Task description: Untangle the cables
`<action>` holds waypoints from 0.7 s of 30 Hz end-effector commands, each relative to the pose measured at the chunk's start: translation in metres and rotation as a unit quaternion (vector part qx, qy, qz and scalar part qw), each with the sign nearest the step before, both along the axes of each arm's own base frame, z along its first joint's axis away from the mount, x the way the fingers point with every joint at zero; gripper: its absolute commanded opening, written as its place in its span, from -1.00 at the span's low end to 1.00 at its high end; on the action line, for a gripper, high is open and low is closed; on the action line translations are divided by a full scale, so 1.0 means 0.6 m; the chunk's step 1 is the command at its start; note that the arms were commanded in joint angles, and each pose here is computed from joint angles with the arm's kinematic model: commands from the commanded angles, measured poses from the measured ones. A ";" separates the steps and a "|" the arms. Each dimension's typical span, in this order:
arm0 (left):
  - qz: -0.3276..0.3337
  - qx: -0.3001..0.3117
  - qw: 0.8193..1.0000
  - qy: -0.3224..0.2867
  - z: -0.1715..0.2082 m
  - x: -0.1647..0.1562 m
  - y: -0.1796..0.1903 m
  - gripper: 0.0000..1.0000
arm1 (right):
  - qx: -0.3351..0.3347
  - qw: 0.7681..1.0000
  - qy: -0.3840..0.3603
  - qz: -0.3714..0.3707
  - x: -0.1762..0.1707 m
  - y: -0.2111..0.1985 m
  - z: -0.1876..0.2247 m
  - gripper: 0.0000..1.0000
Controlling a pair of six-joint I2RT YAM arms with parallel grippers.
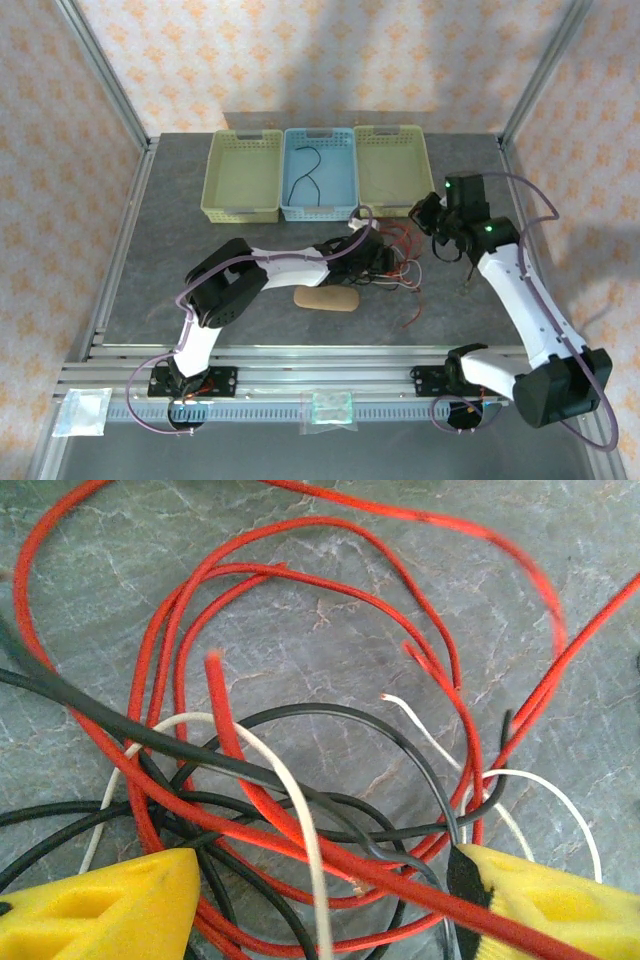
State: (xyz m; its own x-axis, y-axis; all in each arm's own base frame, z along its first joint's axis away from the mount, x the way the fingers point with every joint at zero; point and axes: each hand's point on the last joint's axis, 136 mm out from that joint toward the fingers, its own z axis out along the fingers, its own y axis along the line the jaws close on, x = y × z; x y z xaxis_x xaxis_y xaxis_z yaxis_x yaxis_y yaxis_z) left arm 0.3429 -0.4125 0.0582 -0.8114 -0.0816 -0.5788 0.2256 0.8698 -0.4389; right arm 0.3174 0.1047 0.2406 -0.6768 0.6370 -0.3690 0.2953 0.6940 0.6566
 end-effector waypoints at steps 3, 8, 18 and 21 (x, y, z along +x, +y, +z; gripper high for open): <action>0.009 0.009 1.000 0.001 -0.004 0.010 0.005 0.36 | 0.006 0.999 -0.045 -0.006 -0.006 -0.004 0.070 -1.00; 0.008 0.010 1.000 0.003 -0.007 0.008 0.005 0.36 | -0.008 0.996 -0.085 -0.013 -0.006 -0.015 0.121 -1.00; 0.010 0.010 1.000 0.006 -0.013 0.005 0.010 0.37 | -0.004 0.980 -0.198 0.004 -0.023 -0.016 0.258 -1.00; 0.010 0.010 1.000 0.008 -0.014 0.003 0.012 0.37 | -0.007 0.971 -0.237 0.004 -0.032 -0.021 0.305 -1.00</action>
State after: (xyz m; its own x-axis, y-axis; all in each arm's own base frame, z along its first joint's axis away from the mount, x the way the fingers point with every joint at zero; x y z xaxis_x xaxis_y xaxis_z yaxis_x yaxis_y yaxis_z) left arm 0.3424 -0.4118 0.0559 -0.8141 -0.0789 -0.5753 0.2231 0.8722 -0.4353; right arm 0.3058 0.0958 0.3833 -0.5135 0.6349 -0.5773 0.0481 0.6929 0.7194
